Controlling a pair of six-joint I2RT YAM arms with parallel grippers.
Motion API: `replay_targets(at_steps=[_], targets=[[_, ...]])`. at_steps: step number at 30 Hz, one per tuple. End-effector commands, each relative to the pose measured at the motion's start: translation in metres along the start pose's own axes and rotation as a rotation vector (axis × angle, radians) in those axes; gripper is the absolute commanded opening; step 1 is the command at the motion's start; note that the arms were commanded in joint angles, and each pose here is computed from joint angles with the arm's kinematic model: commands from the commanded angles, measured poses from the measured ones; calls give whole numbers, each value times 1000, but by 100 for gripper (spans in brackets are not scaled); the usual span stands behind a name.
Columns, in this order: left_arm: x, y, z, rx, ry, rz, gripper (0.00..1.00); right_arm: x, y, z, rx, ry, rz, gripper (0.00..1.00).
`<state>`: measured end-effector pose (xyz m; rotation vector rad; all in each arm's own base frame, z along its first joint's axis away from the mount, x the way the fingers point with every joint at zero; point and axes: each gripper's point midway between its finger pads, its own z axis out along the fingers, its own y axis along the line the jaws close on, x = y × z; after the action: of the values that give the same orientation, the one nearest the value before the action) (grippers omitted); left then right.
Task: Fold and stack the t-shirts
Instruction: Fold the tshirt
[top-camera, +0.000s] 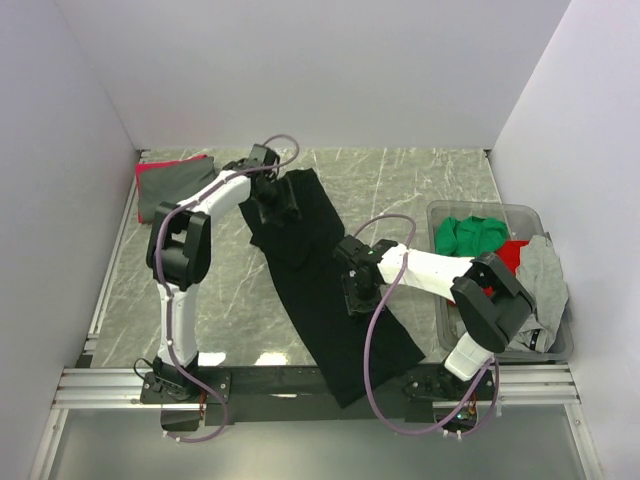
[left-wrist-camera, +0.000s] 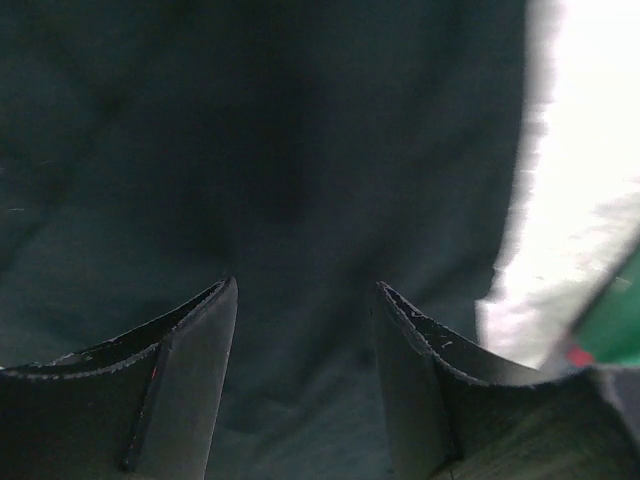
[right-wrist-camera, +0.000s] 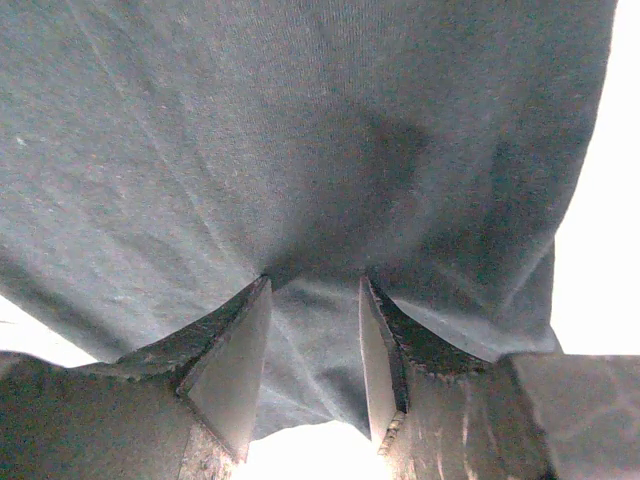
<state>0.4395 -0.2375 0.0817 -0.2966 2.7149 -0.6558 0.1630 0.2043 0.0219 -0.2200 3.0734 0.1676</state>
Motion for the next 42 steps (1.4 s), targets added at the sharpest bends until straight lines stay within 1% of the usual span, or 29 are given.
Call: replay_targets(at_steps=[1, 6, 12, 14, 15, 17, 18, 19, 21, 22, 24, 25, 27, 28, 31, 33, 37, 38, 40, 41, 42], targets=[[17, 20, 17, -30, 77, -52, 62, 2, 6, 6, -44, 8, -26, 47], [24, 42, 37, -80, 99, -64, 62, 8, 14, 15, -68, 36, -55, 47], [16, 75, 58, -142, 108, -88, 62, 10, 33, 25, -100, 75, -90, 47], [4, 81, 61, -153, 86, -82, 62, 5, 42, 26, -103, 80, -101, 47], [4, 87, 68, -161, 96, -85, 62, 5, 46, 26, -107, 85, -107, 47], [-13, 86, 71, -148, 68, -70, 62, -2, 60, 25, -126, 86, -111, 47], [-15, 90, 79, -149, 74, -64, 62, -3, 68, 24, -137, 89, -116, 47], [-29, 85, 79, -128, 46, -44, 62, -8, 78, 24, -156, 89, -122, 47], [-35, 90, 92, -125, 44, -32, 62, -10, 89, 22, -165, 94, -138, 47], [-50, 85, 92, -107, 14, -16, 62, -17, 99, 21, -176, 88, -143, 47], [-54, 87, 104, -91, 20, -10, 62, -19, 107, 23, -174, 101, -146, 47], [-63, 81, 105, -70, 2, 0, 62, -25, 118, 18, -191, 80, -157, 47], [-67, 80, 112, -50, -4, 17, 62, -30, 122, 12, -180, 69, -161, 47], [-73, 70, 112, -9, -19, 27, 63, -36, 129, 2, -192, 40, -171, 47], [-84, 49, 104, 68, -54, 47, 64, -40, 130, -21, -198, -5, -178, 48], [-93, 32, 89, 114, -90, 63, 65, -37, 125, -34, -201, -21, -188, 48], [-109, -1, 57, 204, -148, 81, 66, -16, 112, -42, -202, 10, -222, 48], [-116, -13, 41, 235, -174, 93, 67, -10, 111, -43, -204, 19, -235, 48], [-122, -25, 23, 260, -200, 100, 67, -2, 111, -47, -223, 35, -259, 48], [-126, -35, 6, 279, -225, 111, 67, 2, 113, -48, -233, 42, -267, 48], [-128, -38, -2, 284, -235, 114, 68, 6, 118, -51, -247, 45, -285, 48]])
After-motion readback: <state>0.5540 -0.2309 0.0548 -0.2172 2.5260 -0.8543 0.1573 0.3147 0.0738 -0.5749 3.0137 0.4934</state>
